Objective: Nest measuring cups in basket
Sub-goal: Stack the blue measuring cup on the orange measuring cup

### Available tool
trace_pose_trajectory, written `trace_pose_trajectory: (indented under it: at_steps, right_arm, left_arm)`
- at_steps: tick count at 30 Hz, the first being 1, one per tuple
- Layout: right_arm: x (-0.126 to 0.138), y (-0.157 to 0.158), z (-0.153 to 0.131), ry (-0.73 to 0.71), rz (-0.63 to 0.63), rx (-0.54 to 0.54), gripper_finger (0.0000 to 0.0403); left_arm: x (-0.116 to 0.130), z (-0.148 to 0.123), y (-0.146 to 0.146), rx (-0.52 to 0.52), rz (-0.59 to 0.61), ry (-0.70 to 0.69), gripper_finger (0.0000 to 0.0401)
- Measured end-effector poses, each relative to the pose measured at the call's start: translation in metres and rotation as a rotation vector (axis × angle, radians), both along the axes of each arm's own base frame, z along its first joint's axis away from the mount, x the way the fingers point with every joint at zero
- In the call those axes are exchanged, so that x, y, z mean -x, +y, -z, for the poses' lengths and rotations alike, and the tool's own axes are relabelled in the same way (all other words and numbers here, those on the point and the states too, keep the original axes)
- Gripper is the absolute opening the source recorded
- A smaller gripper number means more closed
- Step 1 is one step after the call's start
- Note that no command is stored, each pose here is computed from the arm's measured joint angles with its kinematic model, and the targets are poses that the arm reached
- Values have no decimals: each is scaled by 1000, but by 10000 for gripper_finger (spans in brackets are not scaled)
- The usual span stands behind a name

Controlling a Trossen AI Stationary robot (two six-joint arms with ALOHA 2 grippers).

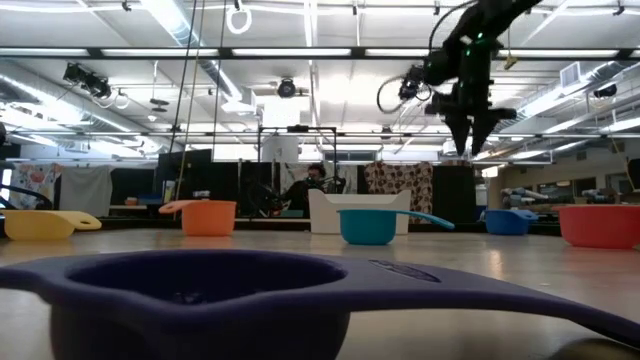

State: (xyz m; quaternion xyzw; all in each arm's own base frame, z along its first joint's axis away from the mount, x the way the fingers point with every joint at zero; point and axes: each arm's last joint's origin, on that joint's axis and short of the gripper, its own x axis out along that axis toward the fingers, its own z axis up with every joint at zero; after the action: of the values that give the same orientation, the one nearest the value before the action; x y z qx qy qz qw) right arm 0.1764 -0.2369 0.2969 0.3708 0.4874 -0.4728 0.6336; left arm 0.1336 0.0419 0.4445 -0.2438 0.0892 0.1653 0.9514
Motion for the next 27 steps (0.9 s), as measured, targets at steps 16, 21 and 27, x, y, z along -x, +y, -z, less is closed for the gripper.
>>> trace_pose_trajectory:
  at_steps: [16,21,27]
  right_arm:
    - [2,-37,77,287,76,-262,165]
    - [1,-46,94,303,63,-289,165]
    - [0,-53,107,300,68,-310,165]
  left_arm:
    - [0,0,0,1,0,1,126]
    - [0,0,0,1,-1,1,126]
    - [0,0,0,2,-1,1,126]
